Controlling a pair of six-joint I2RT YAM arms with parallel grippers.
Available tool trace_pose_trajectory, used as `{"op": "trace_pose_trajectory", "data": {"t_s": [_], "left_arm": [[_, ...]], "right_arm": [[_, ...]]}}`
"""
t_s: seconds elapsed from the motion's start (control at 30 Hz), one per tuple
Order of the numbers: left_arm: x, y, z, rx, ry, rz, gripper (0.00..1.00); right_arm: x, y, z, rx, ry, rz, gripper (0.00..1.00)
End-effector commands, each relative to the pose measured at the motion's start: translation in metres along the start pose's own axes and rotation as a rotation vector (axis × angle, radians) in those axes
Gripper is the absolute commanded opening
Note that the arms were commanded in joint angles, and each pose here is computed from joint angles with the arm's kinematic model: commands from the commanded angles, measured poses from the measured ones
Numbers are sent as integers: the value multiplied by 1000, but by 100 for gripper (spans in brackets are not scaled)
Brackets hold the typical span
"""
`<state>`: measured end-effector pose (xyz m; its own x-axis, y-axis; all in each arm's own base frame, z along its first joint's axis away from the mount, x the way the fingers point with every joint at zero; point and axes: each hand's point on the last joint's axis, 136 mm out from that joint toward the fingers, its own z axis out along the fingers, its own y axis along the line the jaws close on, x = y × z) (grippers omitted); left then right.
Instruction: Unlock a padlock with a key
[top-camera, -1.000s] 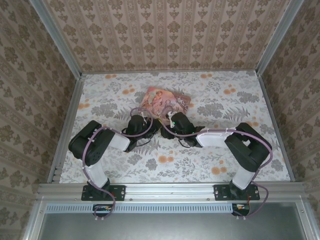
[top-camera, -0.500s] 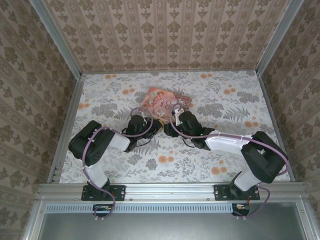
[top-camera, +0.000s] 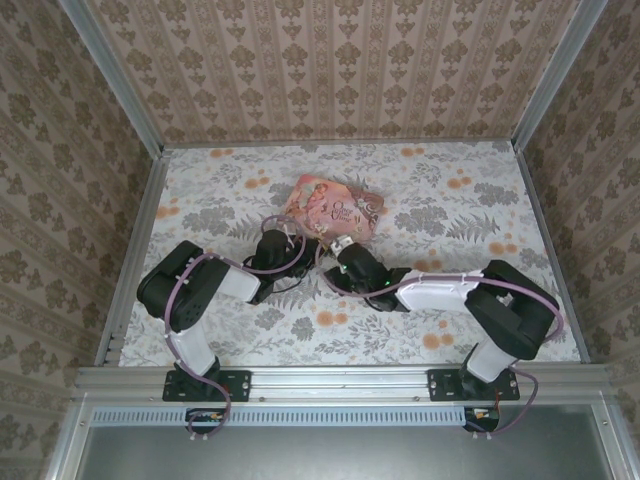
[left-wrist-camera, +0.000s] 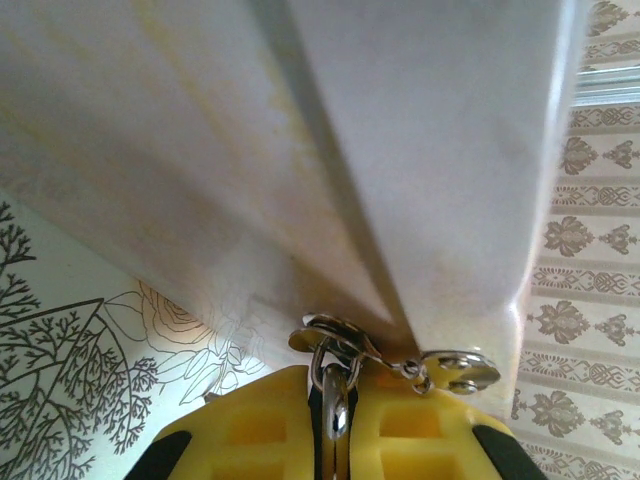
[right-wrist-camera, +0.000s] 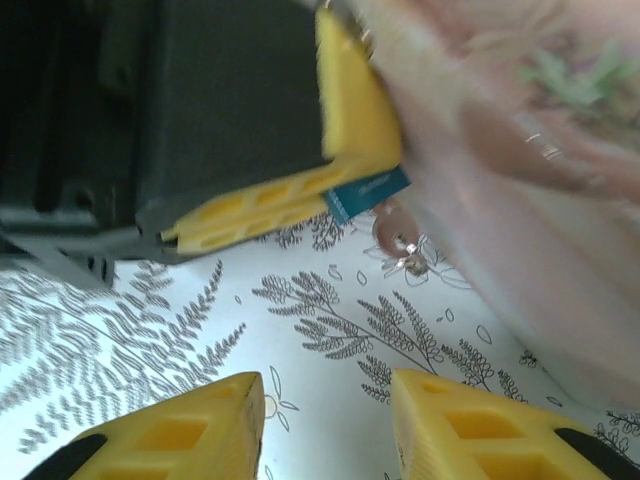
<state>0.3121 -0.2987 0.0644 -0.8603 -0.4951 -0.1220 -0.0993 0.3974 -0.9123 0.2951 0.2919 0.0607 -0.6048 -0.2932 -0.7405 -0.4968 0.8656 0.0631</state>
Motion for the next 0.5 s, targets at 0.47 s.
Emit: {"op": "trace_pose_trajectory", "data": {"t_s": [0.47], "left_arm": [[5, -7, -1, 3, 41, -22, 0]], "right_arm": [[-28, -20, 21, 422, -111, -287, 31]]}}
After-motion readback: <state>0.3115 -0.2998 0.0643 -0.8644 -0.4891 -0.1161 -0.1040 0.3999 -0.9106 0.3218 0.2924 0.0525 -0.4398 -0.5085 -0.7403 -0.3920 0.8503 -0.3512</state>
